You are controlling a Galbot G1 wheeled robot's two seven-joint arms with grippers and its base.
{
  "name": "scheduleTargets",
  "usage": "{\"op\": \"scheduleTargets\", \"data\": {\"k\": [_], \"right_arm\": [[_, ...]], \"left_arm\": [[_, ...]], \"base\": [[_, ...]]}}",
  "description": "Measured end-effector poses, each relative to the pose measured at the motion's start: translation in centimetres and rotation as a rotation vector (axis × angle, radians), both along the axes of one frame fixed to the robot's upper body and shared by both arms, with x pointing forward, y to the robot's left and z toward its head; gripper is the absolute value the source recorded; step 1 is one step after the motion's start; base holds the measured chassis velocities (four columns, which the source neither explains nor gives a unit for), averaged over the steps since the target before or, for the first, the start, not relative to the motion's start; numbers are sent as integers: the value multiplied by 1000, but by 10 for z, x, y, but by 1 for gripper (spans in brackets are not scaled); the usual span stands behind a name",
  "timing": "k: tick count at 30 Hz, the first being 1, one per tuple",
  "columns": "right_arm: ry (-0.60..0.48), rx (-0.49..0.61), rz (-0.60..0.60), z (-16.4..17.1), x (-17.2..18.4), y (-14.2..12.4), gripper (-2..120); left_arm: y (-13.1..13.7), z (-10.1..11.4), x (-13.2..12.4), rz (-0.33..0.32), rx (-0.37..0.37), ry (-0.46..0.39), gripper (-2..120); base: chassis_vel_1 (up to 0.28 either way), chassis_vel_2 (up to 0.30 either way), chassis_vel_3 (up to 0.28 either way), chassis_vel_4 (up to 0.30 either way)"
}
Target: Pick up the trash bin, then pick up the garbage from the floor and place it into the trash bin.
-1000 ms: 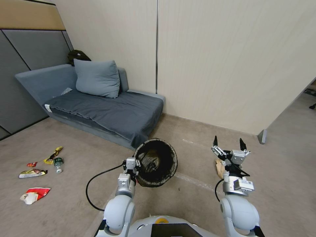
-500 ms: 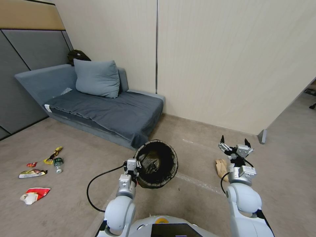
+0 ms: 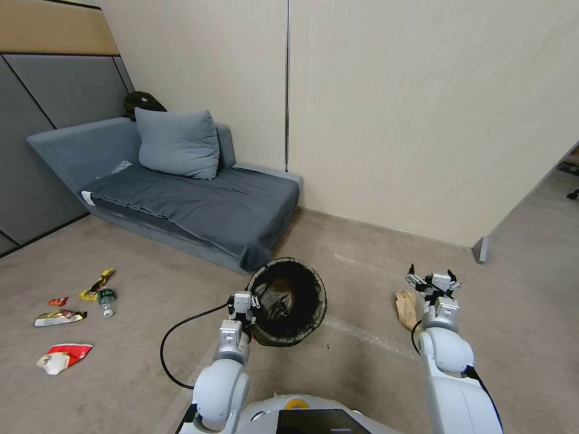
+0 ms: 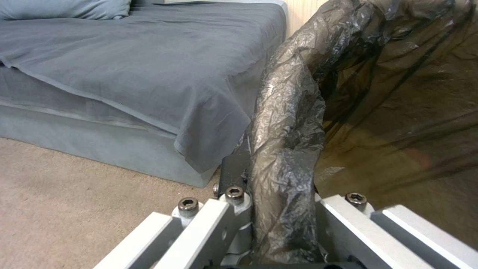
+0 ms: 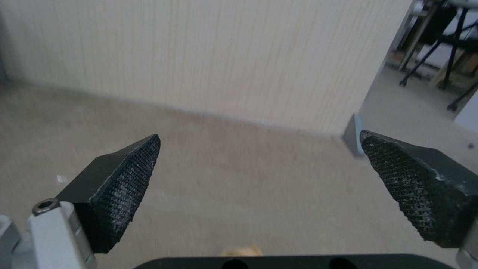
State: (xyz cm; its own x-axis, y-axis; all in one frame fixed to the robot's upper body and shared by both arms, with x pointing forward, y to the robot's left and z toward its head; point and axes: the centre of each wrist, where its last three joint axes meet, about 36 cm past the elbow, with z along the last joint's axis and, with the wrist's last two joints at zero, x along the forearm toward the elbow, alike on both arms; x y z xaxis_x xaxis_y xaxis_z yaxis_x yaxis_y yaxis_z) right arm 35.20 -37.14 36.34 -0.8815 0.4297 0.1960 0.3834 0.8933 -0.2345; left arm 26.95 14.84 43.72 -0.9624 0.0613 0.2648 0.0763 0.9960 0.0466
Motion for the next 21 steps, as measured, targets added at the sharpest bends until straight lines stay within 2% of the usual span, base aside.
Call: {"op": "scheduleTargets", "data": {"k": [2,9,16,21], "right_arm": [[49,17,-2,-12,1,-6,100],[62,22,-3,-16,2,-8,100],[191,74,-6,-66,9,-23,100],[208,89,0,-74,13,-26,100]], "left_arm": [[0,-1,0,-1,2,1,1],[-2,-2,0,-6,4,3,1],[-1,-2,-1,-6,8,4,1],[-1,-3,-2,-7,10,5,1]], "base": [[0,0,0,0],[0,0,0,0],[0,0,0,0],[0,0,0,0]]}}
